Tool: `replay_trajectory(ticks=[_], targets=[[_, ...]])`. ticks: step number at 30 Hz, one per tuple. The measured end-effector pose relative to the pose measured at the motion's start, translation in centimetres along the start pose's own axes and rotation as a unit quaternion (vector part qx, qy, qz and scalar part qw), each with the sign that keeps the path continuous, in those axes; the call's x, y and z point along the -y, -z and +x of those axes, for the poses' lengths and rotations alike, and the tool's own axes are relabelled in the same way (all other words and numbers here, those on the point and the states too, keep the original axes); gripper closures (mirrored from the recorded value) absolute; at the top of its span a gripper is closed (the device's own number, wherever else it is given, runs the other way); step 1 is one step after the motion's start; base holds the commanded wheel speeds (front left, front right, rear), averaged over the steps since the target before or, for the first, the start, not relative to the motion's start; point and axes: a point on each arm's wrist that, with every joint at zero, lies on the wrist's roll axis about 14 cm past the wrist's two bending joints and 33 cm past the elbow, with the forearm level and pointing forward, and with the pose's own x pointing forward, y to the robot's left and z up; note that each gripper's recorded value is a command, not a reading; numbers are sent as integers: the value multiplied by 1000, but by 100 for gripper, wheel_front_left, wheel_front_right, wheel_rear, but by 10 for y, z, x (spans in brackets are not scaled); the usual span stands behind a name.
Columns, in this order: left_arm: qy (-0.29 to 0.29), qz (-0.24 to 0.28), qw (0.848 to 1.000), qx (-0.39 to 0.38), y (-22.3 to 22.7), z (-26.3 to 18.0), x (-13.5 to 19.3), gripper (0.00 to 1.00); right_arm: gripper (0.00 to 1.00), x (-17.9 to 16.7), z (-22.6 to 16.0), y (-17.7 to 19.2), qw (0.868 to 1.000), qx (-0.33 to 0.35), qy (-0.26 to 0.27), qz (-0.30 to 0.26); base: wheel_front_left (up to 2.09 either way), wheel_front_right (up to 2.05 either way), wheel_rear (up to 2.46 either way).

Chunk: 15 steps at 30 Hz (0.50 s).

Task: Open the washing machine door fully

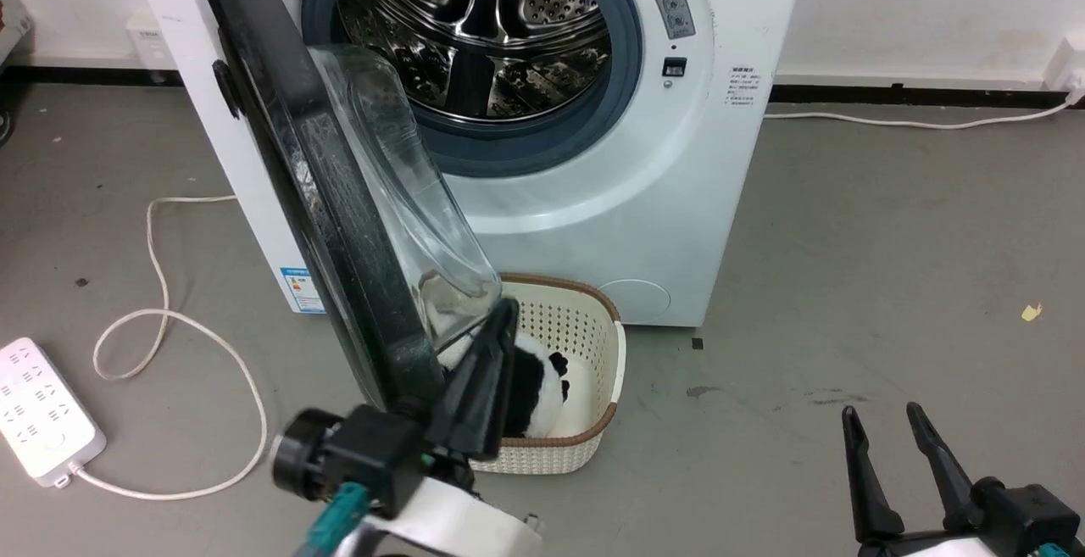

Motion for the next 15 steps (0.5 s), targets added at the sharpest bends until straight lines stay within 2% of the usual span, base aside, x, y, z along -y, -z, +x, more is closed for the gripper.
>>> replay_trajectory(ticks=[9, 15], targets=[[-21, -22, 992, -124, 81, -12, -7, 100, 0, 1, 2, 8, 1000, -12, 2, 1, 0, 0, 0], [-55, -26, 985, -164, 109, -22, -24, 100, 0, 2, 3, 12, 1000, -18, 3, 2, 0, 0, 0]])
